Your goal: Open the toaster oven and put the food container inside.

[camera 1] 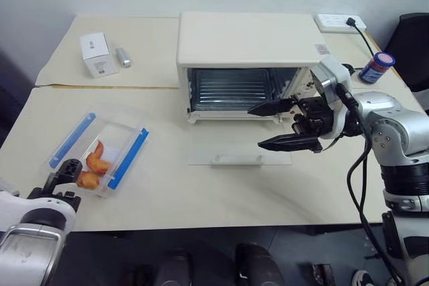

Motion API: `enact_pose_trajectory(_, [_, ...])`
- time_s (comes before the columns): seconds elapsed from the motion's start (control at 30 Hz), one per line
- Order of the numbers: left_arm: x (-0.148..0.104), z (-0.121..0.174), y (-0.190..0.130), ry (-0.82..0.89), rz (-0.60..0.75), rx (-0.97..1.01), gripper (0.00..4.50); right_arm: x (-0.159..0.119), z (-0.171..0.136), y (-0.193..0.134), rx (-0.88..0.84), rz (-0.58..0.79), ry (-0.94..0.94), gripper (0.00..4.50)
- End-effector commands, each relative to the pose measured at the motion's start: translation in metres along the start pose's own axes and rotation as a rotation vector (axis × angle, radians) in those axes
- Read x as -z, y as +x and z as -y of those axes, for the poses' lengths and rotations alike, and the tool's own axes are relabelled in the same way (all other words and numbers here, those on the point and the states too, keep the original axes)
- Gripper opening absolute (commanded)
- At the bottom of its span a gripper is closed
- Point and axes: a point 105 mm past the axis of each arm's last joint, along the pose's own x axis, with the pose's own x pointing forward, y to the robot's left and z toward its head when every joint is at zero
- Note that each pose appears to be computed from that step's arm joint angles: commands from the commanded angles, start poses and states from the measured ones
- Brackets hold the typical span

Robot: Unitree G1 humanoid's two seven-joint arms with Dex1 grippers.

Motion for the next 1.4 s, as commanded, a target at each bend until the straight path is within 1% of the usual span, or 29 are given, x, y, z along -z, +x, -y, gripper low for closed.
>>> enact_pose_trajectory(0.03, [-0.007, -0.005, 0.008, -0.006, 0.023, -0.052, 4.46, -0.011, -0.007, -0.006, 0.039, 0.013, -0.044, 4.50])
enact_pose_trajectory(0.13, [-0.010, -0.012, 0.018, -0.013, 0.013, -0.117, 4.46, -0.011, -0.012, -0.008, 0.066, 0.016, -0.041, 4.50])
enact_pose_trajectory(0.23, [-0.006, -0.022, 0.027, -0.026, -0.033, -0.166, 3.93, -0.012, -0.015, -0.010, 0.088, 0.019, -0.040, 4.50])
enact_pose_trajectory(0.3, [-0.002, -0.023, 0.032, -0.027, -0.063, -0.171, 3.34, -0.013, -0.017, -0.013, 0.103, 0.020, -0.039, 4.50])
enact_pose_trajectory(0.43, [-0.003, -0.028, 0.036, -0.015, -0.078, -0.198, 2.13, -0.016, -0.020, -0.017, 0.124, 0.021, -0.035, 4.50])
enact_pose_trajectory(0.47, [-0.004, -0.029, 0.036, -0.013, -0.079, -0.203, 1.71, -0.016, -0.020, -0.018, 0.129, 0.023, -0.032, 4.50])
enact_pose_trajectory(0.53, [-0.006, -0.033, 0.037, 0.000, -0.077, -0.214, 1.25, -0.016, -0.020, -0.019, 0.136, 0.025, -0.029, 4.50])
enact_pose_trajectory(0.57, [-0.007, -0.034, 0.037, 0.008, -0.076, -0.220, 0.95, -0.016, -0.020, -0.020, 0.139, 0.026, -0.027, 4.50])
enact_pose_trajectory(0.67, [-0.014, -0.036, 0.040, 0.121, -0.091, -0.197, 0.19, -0.015, -0.020, -0.024, 0.153, 0.023, -0.016, 4.50])
enact_pose_trajectory(0.8, [-0.036, -0.026, 0.044, 0.420, -0.068, -0.065, 0.19, -0.009, -0.023, -0.031, 0.173, 0.006, 0.020, 4.50])
enact_pose_trajectory(0.9, [-0.043, -0.013, 0.045, 0.505, -0.092, 0.054, 0.19, -0.004, -0.027, -0.034, 0.183, -0.006, 0.055, 4.50])
enact_pose_trajectory(0.93, [-0.045, -0.003, 0.045, 0.562, -0.088, 0.112, 0.19, -0.002, -0.028, -0.036, 0.190, -0.012, 0.070, 4.50])
enact_pose_trajectory(1.0, [-0.039, 0.018, 0.040, 0.628, -0.128, 0.245, 0.19, 0.003, -0.030, -0.038, 0.210, -0.018, 0.093, 4.50])
enact_pose_trajectory(1.07, [-0.026, 0.041, 0.031, 0.660, -0.193, 0.390, 0.19, 0.004, -0.032, -0.041, 0.221, -0.012, 0.122, 4.50])
enact_pose_trajectory(1.17, [-0.006, 0.072, 0.013, 0.733, -0.296, 0.587, 0.19, 0.007, -0.033, -0.046, 0.264, -0.020, 0.103, 4.50])
enact_pose_trajectory(1.27, [0.009, 0.094, 0.005, 0.776, -0.367, 0.707, 0.19, 0.010, -0.034, -0.048, 0.299, -0.035, 0.081, 4.50])
enact_pose_trajectory(1.4, [0.028, 0.111, 0.009, 0.841, -0.438, 0.756, 0.19, 0.011, -0.038, -0.056, 0.335, -0.029, 0.079, 4.50])
